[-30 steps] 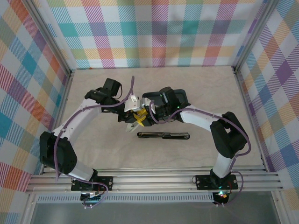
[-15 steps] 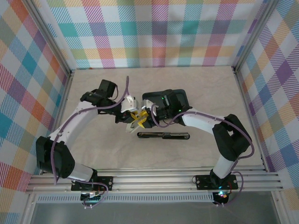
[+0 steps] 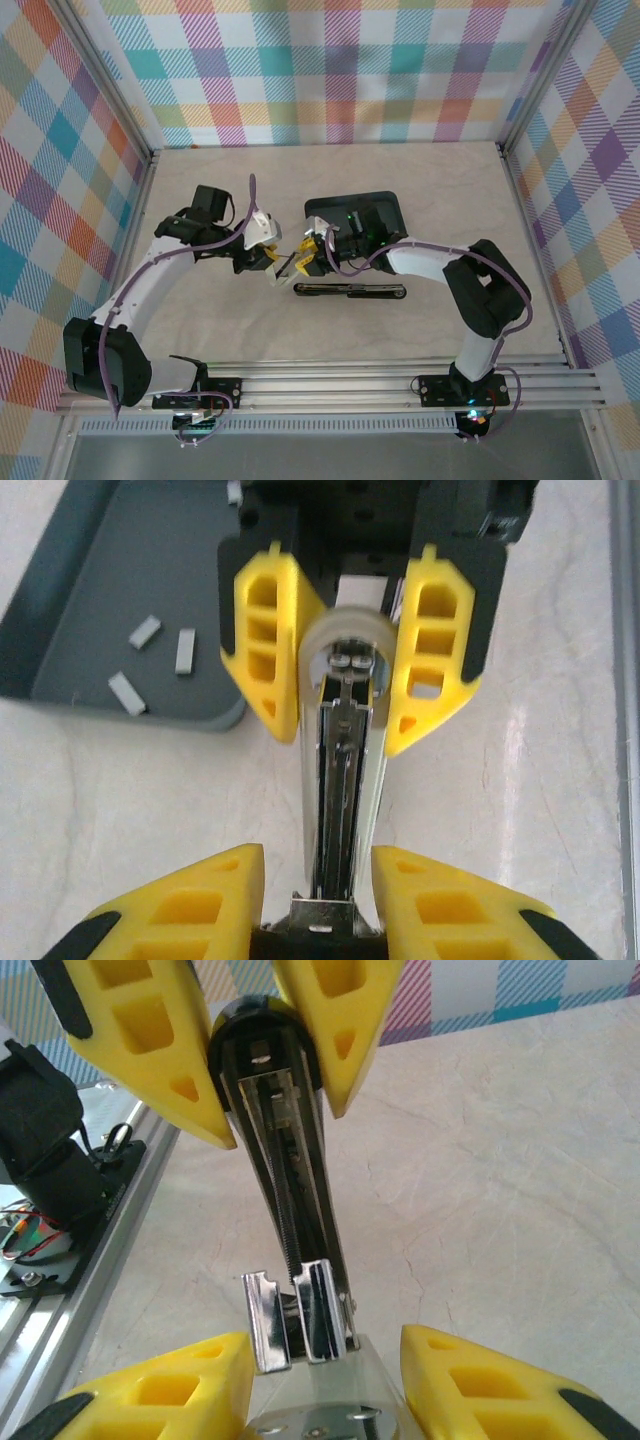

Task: Load the staples into the stapler

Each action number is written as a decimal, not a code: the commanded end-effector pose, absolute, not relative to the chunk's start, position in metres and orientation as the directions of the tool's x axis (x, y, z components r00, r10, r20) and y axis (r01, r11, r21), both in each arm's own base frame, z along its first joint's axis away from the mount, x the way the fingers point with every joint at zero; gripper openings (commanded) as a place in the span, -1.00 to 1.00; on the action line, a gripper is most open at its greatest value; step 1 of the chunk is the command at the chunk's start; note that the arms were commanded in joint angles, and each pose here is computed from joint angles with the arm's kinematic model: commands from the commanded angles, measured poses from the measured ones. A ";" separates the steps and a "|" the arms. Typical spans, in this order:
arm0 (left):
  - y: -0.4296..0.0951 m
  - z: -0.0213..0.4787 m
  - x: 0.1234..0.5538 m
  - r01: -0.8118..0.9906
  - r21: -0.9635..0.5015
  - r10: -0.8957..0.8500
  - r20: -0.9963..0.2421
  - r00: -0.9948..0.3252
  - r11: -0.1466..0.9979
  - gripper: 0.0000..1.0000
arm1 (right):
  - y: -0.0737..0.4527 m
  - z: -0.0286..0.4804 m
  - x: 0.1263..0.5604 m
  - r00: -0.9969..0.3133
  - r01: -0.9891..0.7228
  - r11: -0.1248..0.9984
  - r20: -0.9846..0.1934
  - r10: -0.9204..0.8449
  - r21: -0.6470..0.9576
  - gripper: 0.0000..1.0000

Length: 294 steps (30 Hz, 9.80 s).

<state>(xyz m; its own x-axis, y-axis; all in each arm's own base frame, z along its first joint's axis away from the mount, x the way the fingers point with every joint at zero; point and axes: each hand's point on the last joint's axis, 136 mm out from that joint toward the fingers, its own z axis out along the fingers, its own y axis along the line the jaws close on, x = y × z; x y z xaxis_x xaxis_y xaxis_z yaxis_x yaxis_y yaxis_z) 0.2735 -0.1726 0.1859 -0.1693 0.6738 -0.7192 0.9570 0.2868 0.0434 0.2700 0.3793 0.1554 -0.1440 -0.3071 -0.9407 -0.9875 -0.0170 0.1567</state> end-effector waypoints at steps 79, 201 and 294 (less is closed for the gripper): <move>-0.036 0.032 0.316 0.681 0.091 0.687 -0.129 -0.715 0.727 -0.84 | 0.284 0.087 0.288 -0.448 -0.893 0.249 -0.785 -0.427 0.375 -1.00; -0.098 0.051 0.339 0.773 0.158 0.786 -0.207 -0.582 0.614 -0.29 | 0.234 0.059 0.292 -0.899 -0.404 0.645 -0.412 -0.149 0.648 0.04; -0.180 0.124 0.400 0.294 -0.339 0.090 -0.505 -0.858 0.894 0.38 | 0.155 0.046 0.388 -0.992 -0.089 0.942 -0.115 -0.054 0.323 -0.08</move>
<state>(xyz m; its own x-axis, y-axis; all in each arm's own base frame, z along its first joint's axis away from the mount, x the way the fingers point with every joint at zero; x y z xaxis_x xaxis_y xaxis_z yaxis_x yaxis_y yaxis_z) 0.3950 -0.1760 0.1162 -0.8644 0.0994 -0.4930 0.2954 0.8937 -0.3378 0.3981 0.1688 0.0395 -0.9860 -0.0922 -0.1388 -0.1352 0.9295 0.3432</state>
